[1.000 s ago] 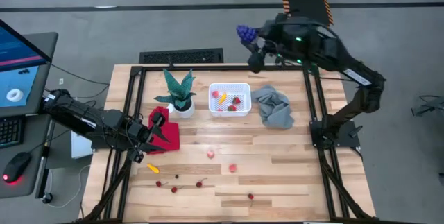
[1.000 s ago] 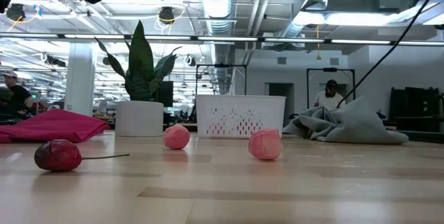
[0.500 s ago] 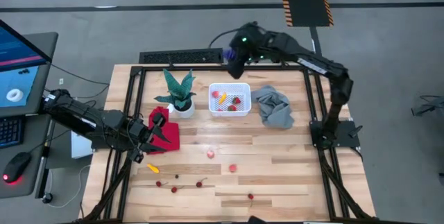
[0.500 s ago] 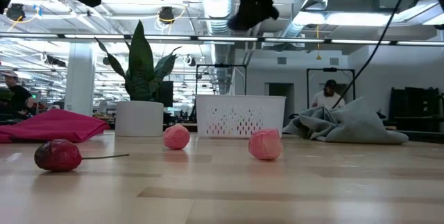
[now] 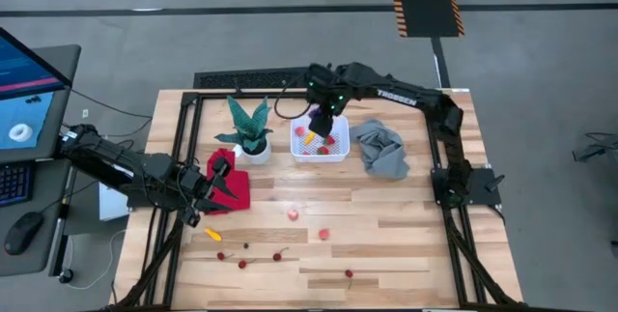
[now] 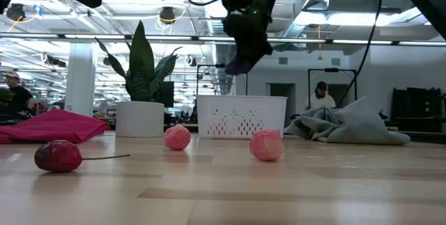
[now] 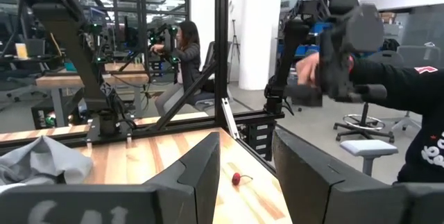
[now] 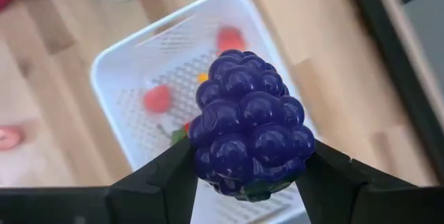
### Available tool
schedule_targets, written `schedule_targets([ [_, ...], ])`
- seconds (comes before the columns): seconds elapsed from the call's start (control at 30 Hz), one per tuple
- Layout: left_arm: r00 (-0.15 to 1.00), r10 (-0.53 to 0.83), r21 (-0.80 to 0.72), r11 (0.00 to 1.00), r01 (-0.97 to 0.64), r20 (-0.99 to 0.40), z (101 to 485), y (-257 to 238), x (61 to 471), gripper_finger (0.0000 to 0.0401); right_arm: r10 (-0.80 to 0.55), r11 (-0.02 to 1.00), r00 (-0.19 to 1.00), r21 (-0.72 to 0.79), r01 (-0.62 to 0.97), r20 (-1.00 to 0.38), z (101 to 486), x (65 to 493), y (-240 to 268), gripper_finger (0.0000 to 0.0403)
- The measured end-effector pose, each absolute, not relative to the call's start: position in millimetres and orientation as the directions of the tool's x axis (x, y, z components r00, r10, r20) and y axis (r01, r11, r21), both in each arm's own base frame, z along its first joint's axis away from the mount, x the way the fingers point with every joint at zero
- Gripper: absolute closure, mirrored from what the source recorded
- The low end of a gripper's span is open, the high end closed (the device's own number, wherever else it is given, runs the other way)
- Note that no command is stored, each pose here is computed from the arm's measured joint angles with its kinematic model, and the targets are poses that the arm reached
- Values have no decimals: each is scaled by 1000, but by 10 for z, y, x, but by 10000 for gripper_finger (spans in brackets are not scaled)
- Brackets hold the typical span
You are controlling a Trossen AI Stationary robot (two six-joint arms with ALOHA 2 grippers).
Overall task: Pick and placing Produce into tupperware
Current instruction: Put the violet grapes into the white bin
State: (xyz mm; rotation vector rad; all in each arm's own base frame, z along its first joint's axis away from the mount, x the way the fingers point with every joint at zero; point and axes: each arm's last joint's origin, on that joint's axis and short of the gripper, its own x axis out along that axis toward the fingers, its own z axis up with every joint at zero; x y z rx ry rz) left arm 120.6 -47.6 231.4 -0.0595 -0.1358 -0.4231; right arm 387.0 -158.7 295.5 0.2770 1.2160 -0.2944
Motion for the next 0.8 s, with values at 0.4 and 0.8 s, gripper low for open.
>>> schedule_targets([
  [0.4, 903, -406, -36, 909, 415, 143, 2313, -477, 1206, 276, 78, 927, 179, 137, 349, -981, 2374, 4081, -1553, 172],
  [0.8, 903, -407, -39, 909, 415, 139, 2309, -477, 1206, 276, 139, 918, 85, 160, 363, -987, 2085, 4122, -1551, 166],
])
